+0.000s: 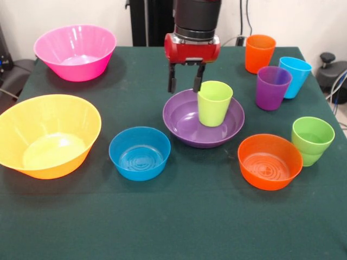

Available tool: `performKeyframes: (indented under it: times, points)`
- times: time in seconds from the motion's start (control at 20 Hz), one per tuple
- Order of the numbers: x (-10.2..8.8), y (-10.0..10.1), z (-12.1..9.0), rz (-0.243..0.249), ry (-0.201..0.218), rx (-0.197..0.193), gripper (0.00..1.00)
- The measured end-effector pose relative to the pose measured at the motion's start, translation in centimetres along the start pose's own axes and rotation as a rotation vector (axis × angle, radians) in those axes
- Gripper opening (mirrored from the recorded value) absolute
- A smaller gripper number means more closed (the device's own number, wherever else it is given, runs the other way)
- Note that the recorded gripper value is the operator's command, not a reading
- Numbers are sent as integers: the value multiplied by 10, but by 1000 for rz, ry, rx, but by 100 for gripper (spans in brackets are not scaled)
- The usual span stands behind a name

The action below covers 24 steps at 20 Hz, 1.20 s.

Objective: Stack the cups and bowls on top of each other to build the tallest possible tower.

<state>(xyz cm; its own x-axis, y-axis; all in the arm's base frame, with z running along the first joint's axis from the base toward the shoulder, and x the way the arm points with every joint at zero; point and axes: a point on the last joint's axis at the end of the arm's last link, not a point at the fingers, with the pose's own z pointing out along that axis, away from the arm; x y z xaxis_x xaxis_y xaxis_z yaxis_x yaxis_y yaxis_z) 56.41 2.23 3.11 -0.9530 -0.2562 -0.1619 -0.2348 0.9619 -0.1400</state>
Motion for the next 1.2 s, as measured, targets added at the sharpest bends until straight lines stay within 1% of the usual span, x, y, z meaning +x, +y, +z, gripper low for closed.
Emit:
performKeyframes:
  times: [0.1,0.25,0.5,0.6,0.65,0.75,0.95,1.2]
  points:
    - [-2,8,-1,-20,0,4,100]
    - [-6,16,-3,-35,-2,8,100]
    - [-14,25,-6,-41,-1,30,100]
    - [-16,28,-6,-37,3,42,100]
    - [-19,30,-6,-25,7,55,100]
    - [-21,32,-6,-14,9,65,100]
    - [-28,37,-5,27,15,100,100]
    - [-32,39,-5,46,20,126,100]
